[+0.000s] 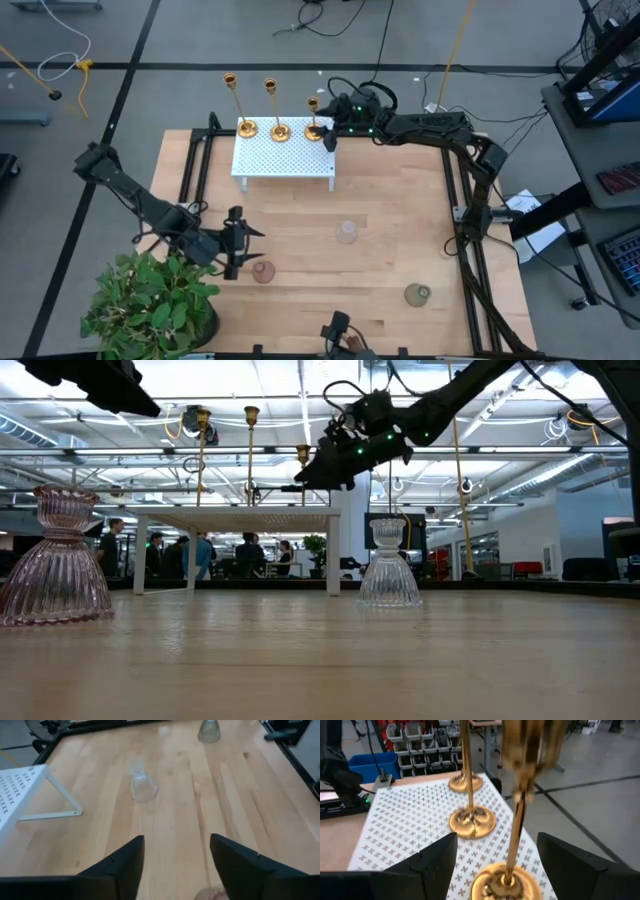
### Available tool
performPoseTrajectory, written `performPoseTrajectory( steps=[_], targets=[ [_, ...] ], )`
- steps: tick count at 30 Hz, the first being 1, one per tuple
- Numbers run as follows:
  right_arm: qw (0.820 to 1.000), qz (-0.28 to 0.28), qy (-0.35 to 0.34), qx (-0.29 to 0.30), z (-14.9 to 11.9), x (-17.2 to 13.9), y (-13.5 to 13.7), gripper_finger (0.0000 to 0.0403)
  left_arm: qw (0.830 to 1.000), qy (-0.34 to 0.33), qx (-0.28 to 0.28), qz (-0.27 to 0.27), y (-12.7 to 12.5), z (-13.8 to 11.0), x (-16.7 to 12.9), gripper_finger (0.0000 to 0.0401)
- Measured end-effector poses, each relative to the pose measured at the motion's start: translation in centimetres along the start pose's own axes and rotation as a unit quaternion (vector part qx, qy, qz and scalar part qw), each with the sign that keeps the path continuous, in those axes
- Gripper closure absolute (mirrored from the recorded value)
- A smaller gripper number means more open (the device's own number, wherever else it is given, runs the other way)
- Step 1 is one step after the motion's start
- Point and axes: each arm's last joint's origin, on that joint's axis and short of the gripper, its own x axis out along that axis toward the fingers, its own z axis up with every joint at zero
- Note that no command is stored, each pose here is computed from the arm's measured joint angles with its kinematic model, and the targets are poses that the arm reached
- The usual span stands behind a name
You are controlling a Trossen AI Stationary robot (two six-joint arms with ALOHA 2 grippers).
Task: Pick & Place candle stick holders
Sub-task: Put the pink candle holder on the shelf
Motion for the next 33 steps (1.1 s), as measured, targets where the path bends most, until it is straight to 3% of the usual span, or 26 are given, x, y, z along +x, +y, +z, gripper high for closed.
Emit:
performPoseTrajectory(
  steps=[6, 10, 20, 26, 33],
  targets=[
    [1.000, 0.001, 0.019, -0.002, 1.2, -1.6, 0.4, 0.0132, 0.999, 0.042, 0.001, -0.003, 1.4, -0.2, -2.3, 0.0108],
    [0.999, -0.002, 0.033, -0.002, 1.8, -2.5, 0.7, 0.0132, 0.997, 0.066, -0.021, -0.033, 1.2, -1.6, -1.8, 0.0091],
    [0.997, -0.033, 0.062, -0.009, 0.3, -4.5, 1.4, 0.0132, 0.994, 0.045, -0.050, -0.083, -0.2, -7.0, 1.3, 0.0122],
    [0.998, -0.031, 0.055, -0.003, 0.0, -6.4, 2.2, 0.0133, 0.990, 0.039, -0.075, -0.112, -0.6, -8.4, 1.6, 0.0140],
    [0.999, -0.033, 0.020, 0.013, -0.6, -9.0, 3.1, 0.0133, 0.985, -0.011, -0.096, -0.146, -0.9, -9.8, 2.0, 0.0127]
  ],
)
